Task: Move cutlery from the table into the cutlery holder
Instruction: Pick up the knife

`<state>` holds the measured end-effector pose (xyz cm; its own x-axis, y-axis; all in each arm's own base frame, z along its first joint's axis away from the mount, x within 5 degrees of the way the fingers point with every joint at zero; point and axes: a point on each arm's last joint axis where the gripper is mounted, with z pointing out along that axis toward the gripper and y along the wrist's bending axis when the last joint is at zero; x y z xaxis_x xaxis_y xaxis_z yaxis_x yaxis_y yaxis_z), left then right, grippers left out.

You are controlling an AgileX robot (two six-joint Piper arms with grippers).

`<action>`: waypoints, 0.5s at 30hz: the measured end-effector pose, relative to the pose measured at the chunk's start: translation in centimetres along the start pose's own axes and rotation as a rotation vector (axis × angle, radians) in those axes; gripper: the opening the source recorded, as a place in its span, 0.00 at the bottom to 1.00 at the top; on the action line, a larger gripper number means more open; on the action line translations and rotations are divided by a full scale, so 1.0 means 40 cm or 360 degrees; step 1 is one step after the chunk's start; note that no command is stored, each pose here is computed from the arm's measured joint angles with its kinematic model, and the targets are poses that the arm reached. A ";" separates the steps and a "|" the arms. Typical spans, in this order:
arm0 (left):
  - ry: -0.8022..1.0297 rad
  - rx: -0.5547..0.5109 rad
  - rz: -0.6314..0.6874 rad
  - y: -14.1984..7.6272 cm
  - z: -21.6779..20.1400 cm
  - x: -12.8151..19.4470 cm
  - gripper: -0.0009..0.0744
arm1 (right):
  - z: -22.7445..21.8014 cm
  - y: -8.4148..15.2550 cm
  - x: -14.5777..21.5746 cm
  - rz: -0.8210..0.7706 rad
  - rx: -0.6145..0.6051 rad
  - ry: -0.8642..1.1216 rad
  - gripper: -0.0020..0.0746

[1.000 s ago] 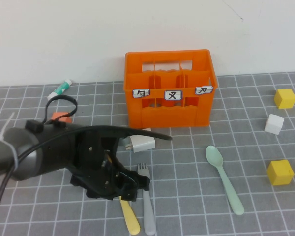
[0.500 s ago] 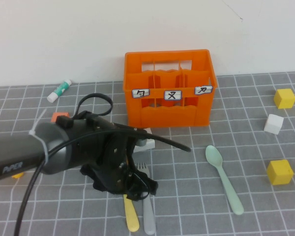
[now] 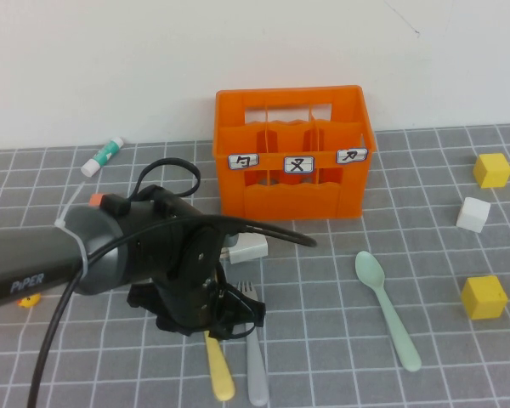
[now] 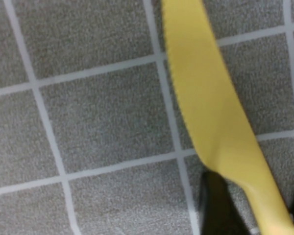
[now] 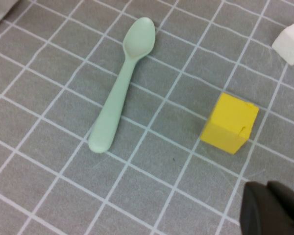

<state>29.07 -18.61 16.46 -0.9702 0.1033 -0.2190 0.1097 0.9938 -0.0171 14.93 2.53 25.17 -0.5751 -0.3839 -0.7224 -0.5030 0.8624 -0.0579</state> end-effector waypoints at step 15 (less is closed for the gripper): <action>0.0022 0.0016 0.0204 0.002 0.000 0.001 0.13 | 0.000 0.000 0.000 0.0002 -0.0001 -0.0001 0.02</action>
<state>29.04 -18.53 16.44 -0.9510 0.2300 -0.2067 0.2350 0.9720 0.0003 14.93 2.54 25.17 -0.5752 -0.3825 -0.7231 -0.5026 0.8627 -0.0566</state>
